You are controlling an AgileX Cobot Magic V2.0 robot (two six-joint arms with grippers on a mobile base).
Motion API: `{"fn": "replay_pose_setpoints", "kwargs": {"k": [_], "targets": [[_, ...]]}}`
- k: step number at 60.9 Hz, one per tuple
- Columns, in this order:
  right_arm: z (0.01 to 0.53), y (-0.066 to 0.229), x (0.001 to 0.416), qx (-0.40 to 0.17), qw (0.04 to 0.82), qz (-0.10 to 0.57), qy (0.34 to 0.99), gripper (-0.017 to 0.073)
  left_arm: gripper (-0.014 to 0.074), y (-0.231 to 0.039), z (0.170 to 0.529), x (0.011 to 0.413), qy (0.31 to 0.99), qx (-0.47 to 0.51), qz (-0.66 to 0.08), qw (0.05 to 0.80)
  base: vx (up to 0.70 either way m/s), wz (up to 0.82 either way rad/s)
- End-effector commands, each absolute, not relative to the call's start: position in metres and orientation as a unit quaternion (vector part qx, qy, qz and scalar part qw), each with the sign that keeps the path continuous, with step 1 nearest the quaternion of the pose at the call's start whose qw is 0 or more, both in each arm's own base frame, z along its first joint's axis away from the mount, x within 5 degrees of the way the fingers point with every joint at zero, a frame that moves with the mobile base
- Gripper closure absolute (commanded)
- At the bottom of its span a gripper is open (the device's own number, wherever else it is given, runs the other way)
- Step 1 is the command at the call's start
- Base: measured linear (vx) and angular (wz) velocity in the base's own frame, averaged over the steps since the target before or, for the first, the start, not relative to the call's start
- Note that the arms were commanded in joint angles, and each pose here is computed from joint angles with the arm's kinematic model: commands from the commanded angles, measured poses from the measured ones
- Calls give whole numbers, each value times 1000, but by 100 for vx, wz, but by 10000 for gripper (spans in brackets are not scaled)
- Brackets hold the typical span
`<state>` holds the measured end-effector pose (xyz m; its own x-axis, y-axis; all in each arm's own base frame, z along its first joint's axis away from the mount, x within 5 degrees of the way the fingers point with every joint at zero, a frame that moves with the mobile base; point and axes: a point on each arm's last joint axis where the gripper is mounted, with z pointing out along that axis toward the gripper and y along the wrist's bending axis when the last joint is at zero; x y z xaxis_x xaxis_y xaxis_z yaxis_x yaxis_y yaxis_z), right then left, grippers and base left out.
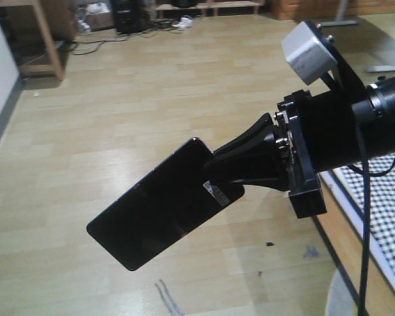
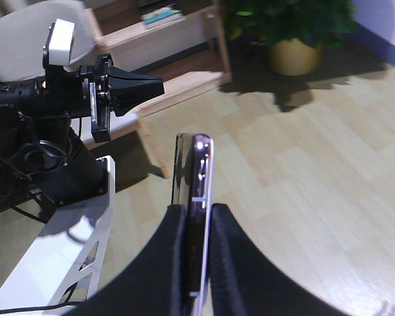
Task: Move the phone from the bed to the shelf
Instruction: 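Hold the phone in the right gripper while the base turns away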
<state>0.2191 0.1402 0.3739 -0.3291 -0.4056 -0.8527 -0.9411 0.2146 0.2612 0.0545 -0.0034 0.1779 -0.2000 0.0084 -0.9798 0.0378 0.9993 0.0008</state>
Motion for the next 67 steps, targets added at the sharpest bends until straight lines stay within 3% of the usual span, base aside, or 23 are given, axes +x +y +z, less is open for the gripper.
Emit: {"fn": "replay_pose_setpoints", "kwargs": {"k": [1,31,67], "targets": [[394,142,206,-480,343,450,671,561,593,-3,184,55,750,9,-15,662,-13,51],[394,142,206,-480,343,450,671,561,593,-3,184,55,750,9,-15,662,-10,39],[394,142,206,-480,343,450,671,561,593,-3,184,55,750,9,-15,662,3,-8]]}}
